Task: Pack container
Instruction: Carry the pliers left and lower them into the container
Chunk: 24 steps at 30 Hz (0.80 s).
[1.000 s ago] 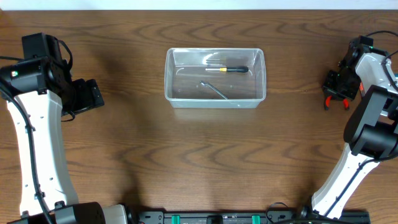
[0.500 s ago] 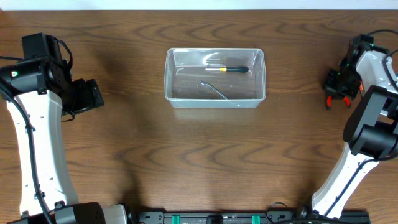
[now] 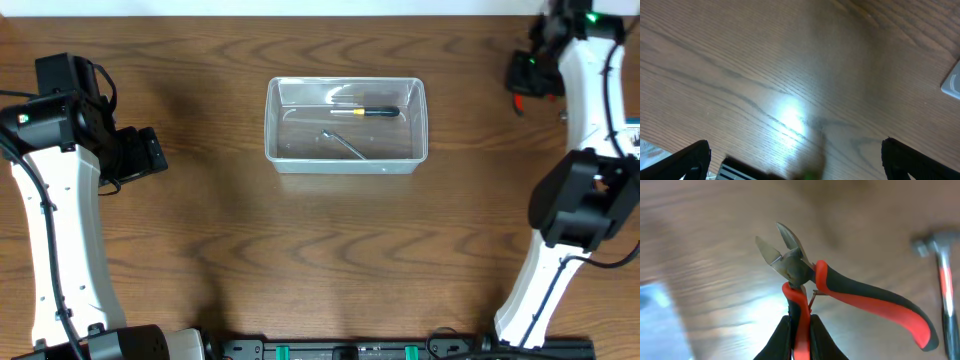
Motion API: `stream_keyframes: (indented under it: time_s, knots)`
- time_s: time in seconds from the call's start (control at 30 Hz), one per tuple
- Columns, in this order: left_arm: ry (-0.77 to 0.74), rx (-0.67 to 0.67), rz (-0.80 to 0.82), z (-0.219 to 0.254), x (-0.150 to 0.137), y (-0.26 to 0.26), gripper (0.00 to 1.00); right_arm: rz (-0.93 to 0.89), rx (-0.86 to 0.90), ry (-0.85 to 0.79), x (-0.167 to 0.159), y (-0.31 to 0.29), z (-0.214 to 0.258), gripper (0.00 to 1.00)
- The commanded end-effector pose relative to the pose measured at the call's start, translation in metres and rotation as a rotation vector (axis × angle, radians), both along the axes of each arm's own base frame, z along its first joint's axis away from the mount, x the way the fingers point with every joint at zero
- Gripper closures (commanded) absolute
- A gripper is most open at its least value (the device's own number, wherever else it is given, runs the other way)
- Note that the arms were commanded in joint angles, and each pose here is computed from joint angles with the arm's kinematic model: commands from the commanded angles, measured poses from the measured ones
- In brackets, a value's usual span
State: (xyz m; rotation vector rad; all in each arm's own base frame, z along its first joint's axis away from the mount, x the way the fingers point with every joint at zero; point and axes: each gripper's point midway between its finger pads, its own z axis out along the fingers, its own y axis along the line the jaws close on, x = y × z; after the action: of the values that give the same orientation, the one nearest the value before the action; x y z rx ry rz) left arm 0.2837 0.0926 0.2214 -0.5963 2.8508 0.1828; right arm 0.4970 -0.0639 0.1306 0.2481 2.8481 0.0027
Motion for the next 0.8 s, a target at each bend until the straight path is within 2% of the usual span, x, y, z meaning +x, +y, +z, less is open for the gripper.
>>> stream_keyframes:
  time_s: [0.0, 0.13, 0.37, 0.57, 0.77]
  knots:
    - [-0.028, 0.007, 0.01, 0.009, 0.001, 0.002, 0.02, 0.324, -0.042, -0.132, 0.009, 0.063, 0.057, 0.99]
    - [-0.028, 0.007, 0.01, 0.009, 0.001, 0.002, 0.02, 0.536, -0.068, -0.175, 0.008, 0.131, 0.068, 0.98]
    - [-0.025, 0.006, 0.01, 0.009, 0.0, 0.002, 0.02, 0.829, -0.088, -0.189, -0.015, 0.231, 0.068, 0.99]
    - [-0.026, 0.007, 0.01, 0.009, 0.001, 0.002, 0.02, 0.934, -0.081, -0.203, -0.033, 0.279, 0.069, 0.99]
    - [-0.028, 0.007, 0.01, 0.009, 0.001, 0.002, 0.02, 0.966, -0.078, -0.224, -0.035, 0.297, 0.065, 0.97]
